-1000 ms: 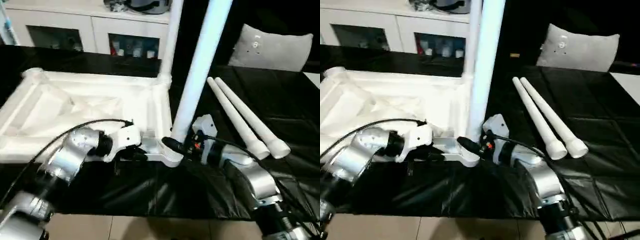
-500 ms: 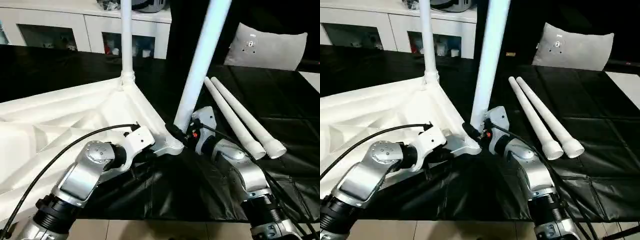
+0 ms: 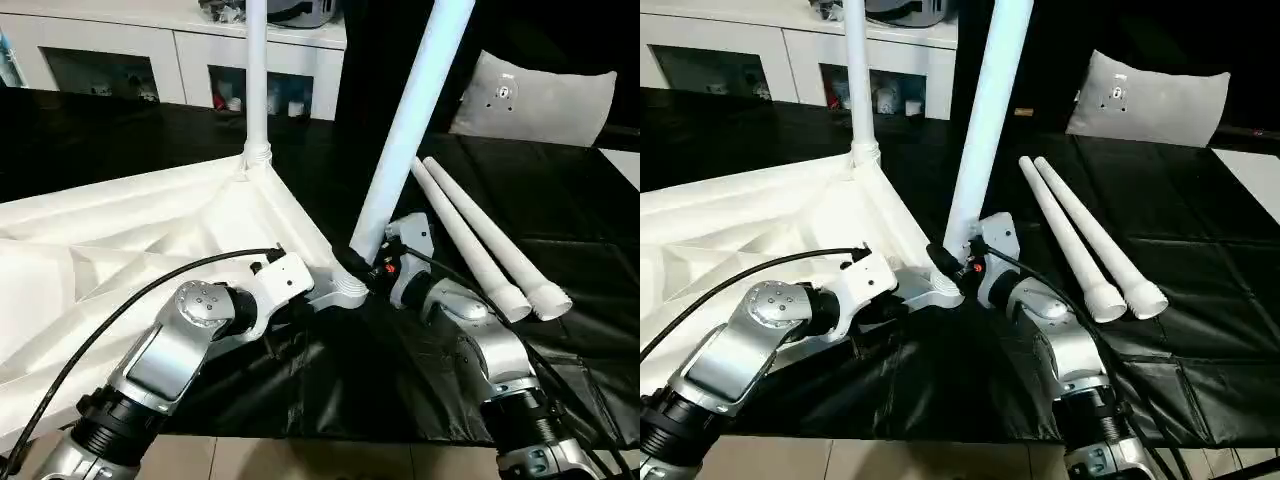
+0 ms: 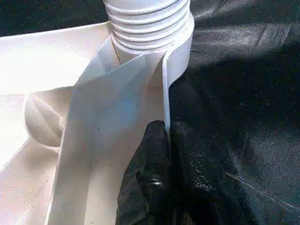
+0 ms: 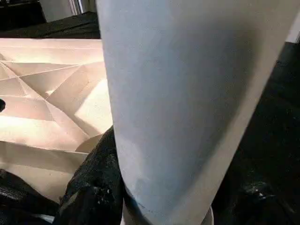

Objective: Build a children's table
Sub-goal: Insert table leg to table base

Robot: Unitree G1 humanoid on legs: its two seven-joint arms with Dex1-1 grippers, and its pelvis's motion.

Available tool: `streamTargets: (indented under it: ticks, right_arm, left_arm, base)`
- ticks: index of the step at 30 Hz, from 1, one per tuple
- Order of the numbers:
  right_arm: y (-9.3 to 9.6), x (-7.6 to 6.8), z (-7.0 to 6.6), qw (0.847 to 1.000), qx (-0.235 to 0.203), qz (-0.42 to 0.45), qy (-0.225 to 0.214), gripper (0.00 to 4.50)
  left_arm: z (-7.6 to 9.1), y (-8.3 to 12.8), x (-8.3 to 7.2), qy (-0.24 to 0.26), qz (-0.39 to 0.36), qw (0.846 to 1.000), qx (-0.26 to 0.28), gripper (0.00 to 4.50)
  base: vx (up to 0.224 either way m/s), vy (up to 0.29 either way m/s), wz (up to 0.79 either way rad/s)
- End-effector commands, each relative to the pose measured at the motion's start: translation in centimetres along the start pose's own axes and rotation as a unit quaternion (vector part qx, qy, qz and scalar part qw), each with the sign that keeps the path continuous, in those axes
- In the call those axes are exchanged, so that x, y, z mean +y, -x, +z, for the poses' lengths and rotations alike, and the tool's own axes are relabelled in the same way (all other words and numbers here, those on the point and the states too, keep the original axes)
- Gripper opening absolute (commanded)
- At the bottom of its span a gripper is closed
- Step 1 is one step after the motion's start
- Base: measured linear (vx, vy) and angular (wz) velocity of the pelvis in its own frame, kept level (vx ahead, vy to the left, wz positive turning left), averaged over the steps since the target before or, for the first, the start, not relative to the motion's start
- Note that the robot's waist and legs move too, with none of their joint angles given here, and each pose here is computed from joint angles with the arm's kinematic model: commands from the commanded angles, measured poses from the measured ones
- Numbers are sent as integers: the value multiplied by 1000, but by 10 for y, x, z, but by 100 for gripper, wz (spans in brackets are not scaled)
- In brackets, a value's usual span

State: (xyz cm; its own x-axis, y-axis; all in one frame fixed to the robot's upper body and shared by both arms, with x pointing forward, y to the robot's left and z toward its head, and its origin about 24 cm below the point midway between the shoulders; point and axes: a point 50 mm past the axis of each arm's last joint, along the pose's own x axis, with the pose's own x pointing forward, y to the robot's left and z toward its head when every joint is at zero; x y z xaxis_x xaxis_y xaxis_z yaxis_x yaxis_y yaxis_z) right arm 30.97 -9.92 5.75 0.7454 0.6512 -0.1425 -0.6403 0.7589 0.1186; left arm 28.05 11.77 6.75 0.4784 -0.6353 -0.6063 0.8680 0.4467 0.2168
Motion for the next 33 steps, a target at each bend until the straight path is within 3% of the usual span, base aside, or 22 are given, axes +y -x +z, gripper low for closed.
streamTargets:
  ticks: [1, 10, 11, 13, 15, 33]
  right_arm:
    - [13, -7, -47, 993, 109, -34, -42, 190]
    - [10, -7, -44, 994, 98, -21, -33, 190]
    - [10, -6, -44, 994, 97, -17, -37, 225]
    - [10, -6, -43, 995, 95, -12, -37, 225]
    - [10, -6, -43, 995, 95, -11, -36, 265]
    - [31, -18, -48, 995, 93, -20, -36, 413]
  left_arm:
    - [14, 3, 6, -37, 21, 999, -19, 0]
    - [8, 5, 10, -24, 21, 999, -23, 0]
    - [8, 6, 10, -25, 20, 999, -23, 0]
    - [6, 7, 11, -25, 21, 999, -21, 0]
    - [5, 7, 11, -26, 22, 999, -21, 0]
    - [1, 16, 19, -47, 7, 998, -28, 0]
  base:
    - [0, 0, 0]
    - [0, 0, 0]
    - [0, 0, 0]
    - [0, 0, 0]
    - [0, 0, 0]
    - [0, 0, 0]
